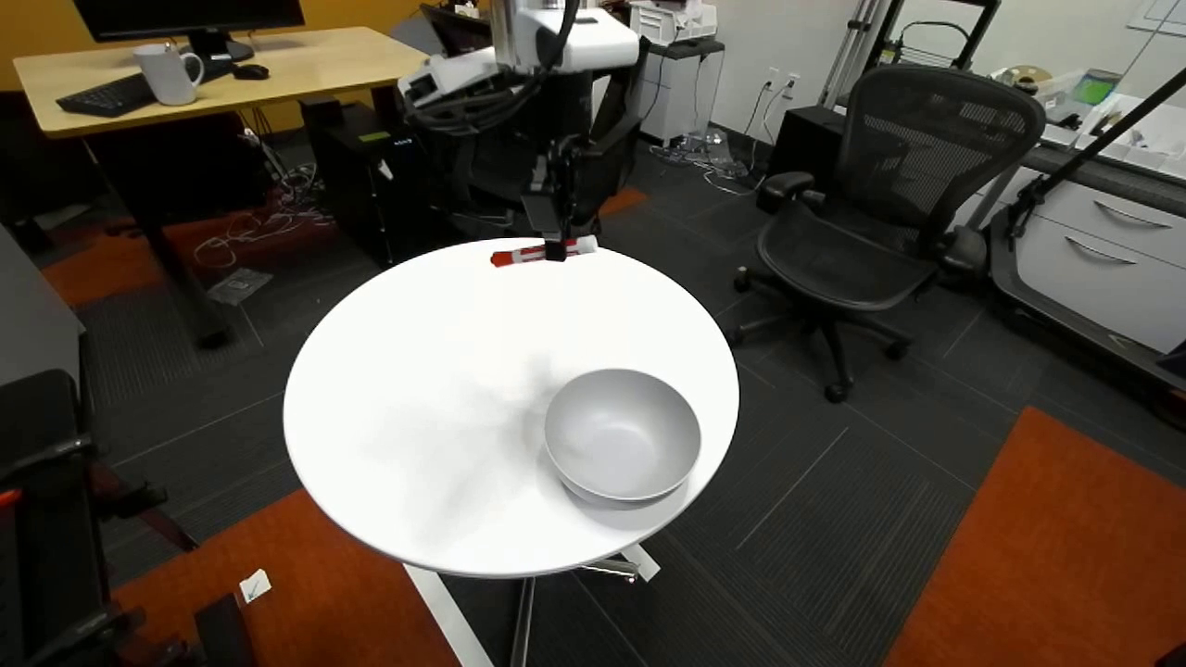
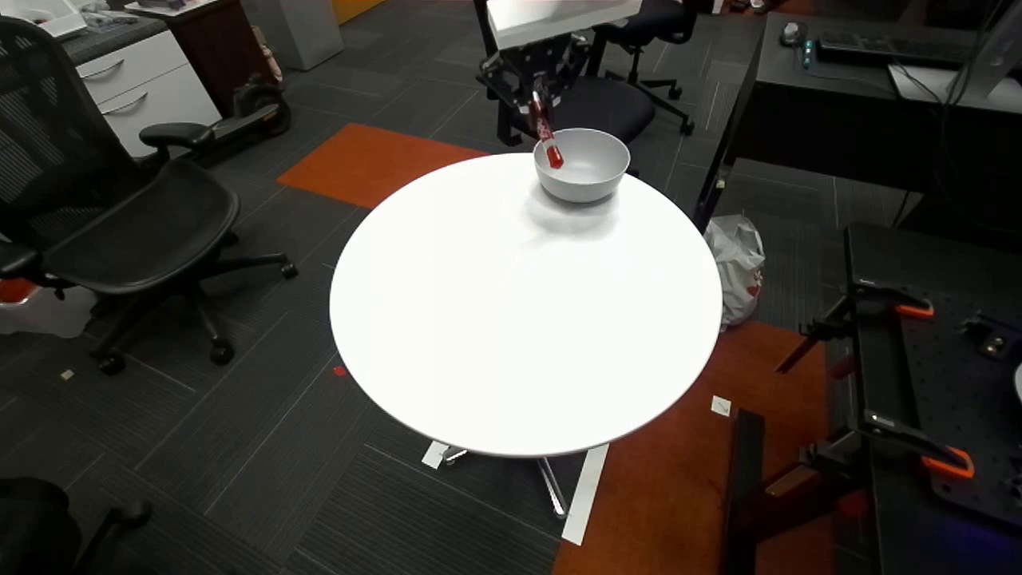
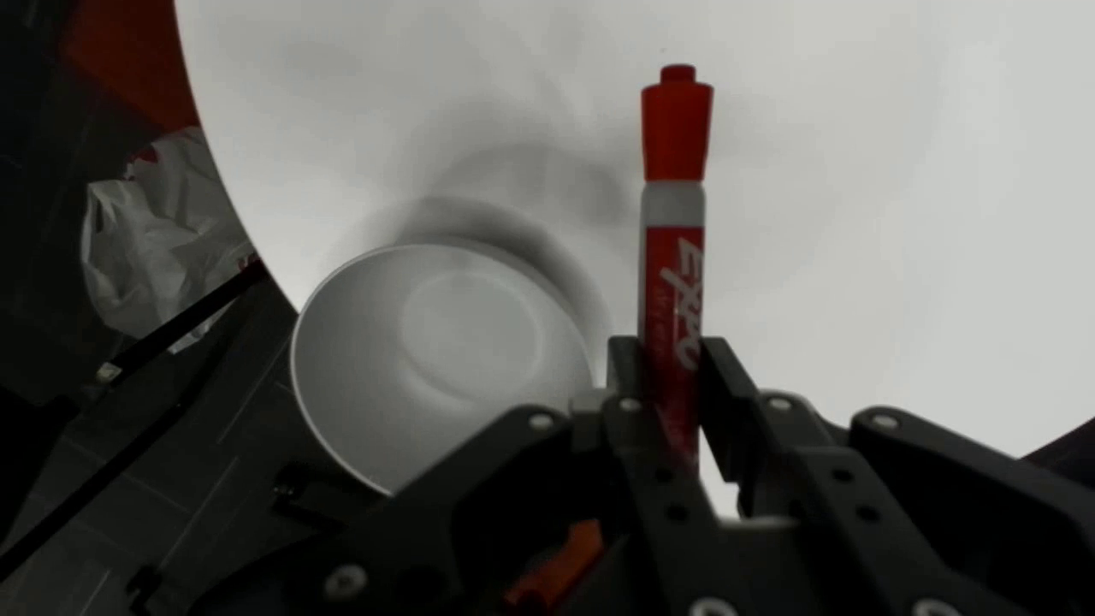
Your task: Put the marker in the bowl
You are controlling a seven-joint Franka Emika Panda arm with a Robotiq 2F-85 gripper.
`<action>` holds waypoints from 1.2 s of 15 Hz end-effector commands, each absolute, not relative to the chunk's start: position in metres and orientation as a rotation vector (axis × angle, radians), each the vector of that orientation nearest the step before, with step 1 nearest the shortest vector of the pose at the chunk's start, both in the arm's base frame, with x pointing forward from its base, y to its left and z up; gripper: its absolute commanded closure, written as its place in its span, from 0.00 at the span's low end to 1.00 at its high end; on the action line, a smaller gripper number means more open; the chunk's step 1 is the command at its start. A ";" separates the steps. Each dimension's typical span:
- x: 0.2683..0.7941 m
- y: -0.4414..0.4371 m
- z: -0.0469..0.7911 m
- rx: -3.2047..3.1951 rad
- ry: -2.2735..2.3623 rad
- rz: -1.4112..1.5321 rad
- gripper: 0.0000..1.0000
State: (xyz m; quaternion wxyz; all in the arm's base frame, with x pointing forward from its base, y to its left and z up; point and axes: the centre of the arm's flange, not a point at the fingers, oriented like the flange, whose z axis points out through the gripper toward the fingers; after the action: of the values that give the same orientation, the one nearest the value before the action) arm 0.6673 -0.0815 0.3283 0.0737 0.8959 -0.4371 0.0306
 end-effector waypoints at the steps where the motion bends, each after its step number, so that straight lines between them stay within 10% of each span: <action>1: 0.657 -0.123 0.347 2.668 -1.343 0.090 0.95; 18: 0.689 -0.227 0.268 2.793 -0.791 -0.053 0.95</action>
State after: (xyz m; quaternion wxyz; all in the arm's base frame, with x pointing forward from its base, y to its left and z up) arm 0.6664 -0.2175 0.2807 0.1028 0.9471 -0.3039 -0.0071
